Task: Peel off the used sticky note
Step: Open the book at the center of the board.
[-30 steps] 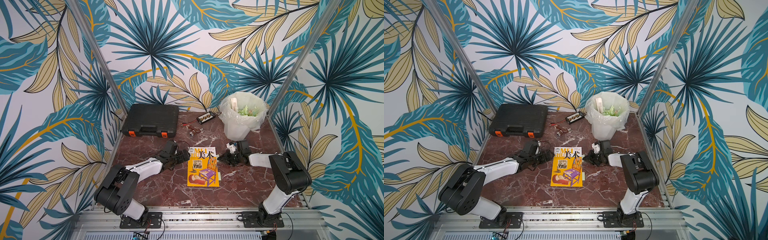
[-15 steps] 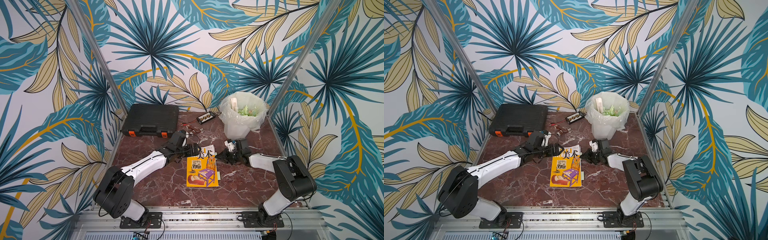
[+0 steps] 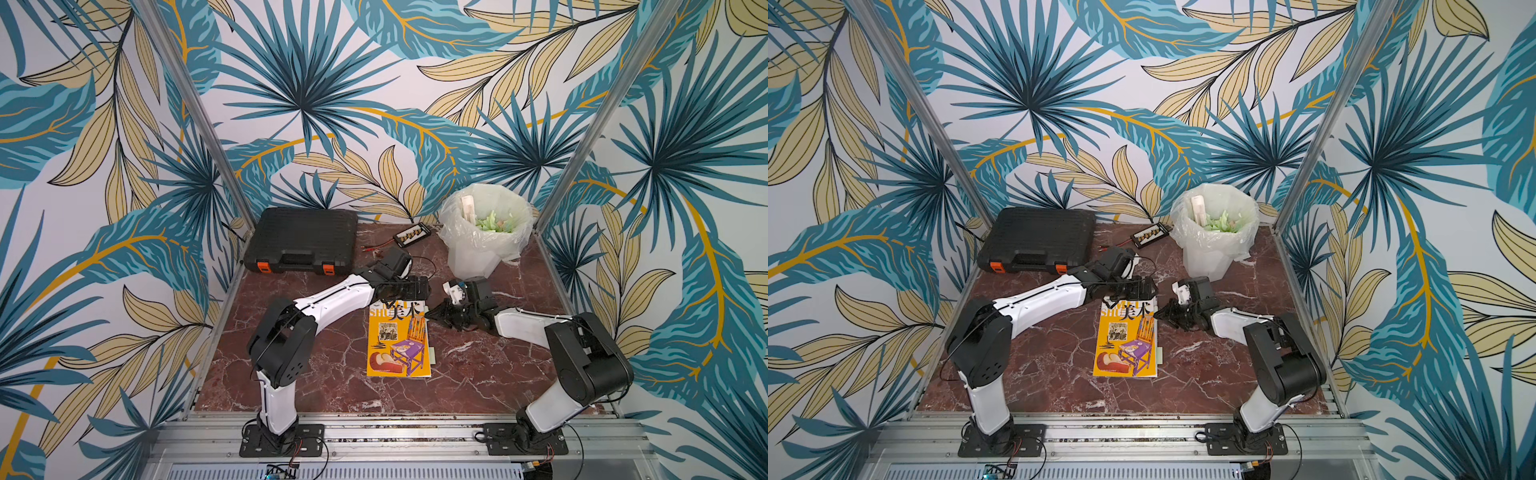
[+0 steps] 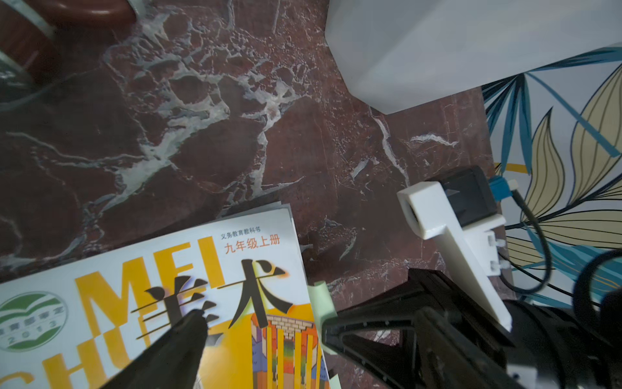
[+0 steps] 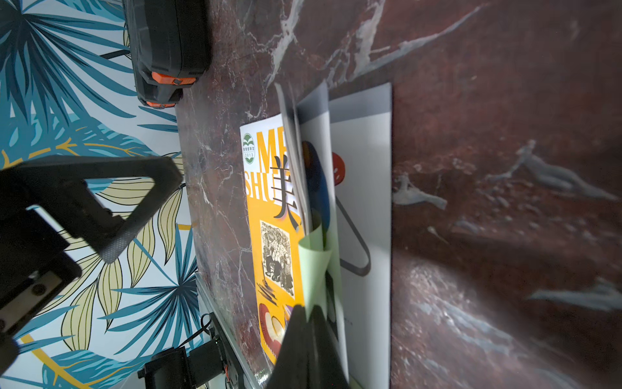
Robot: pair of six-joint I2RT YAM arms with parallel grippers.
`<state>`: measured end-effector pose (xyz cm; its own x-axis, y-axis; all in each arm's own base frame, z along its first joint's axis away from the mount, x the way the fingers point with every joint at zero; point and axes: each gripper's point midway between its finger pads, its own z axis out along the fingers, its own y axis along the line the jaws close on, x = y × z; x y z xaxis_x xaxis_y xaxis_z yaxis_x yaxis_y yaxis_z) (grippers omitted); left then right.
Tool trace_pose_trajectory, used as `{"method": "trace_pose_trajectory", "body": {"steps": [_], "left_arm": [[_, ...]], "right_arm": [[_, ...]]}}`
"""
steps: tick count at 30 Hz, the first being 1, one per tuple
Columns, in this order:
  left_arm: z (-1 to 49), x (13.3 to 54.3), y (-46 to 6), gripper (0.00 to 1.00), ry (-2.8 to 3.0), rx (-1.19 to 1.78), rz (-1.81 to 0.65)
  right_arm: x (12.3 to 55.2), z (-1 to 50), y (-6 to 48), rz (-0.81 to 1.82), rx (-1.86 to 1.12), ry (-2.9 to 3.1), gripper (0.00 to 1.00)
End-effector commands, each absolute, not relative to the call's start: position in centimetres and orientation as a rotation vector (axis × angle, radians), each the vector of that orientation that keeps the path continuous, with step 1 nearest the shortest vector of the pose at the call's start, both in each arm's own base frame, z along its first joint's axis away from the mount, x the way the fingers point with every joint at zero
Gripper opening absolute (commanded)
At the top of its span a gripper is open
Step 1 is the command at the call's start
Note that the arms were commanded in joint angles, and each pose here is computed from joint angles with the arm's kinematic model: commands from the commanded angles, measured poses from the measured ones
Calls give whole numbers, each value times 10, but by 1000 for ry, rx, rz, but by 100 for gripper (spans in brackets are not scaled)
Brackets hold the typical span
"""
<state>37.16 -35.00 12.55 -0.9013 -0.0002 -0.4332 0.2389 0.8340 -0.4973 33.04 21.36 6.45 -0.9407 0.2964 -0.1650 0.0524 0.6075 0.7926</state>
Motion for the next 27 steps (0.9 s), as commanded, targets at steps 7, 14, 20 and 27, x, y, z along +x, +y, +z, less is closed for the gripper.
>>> {"method": "trace_pose_trajectory", "body": {"steps": [7, 14, 20, 27], "left_arm": [[111, 376, -328, 100, 2672, 184, -420], [103, 383, -323, 100, 2696, 189, -306], [99, 387, -330, 100, 2707, 217, -271], [92, 386, -334, 98, 2727, 246, -241]], "right_arm": [[333, 78, 225, 1281, 236, 2515, 0], [331, 78, 228, 1286, 227, 2512, 0], [331, 78, 228, 1286, 229, 2512, 0], [331, 78, 229, 1284, 225, 2511, 0]]}}
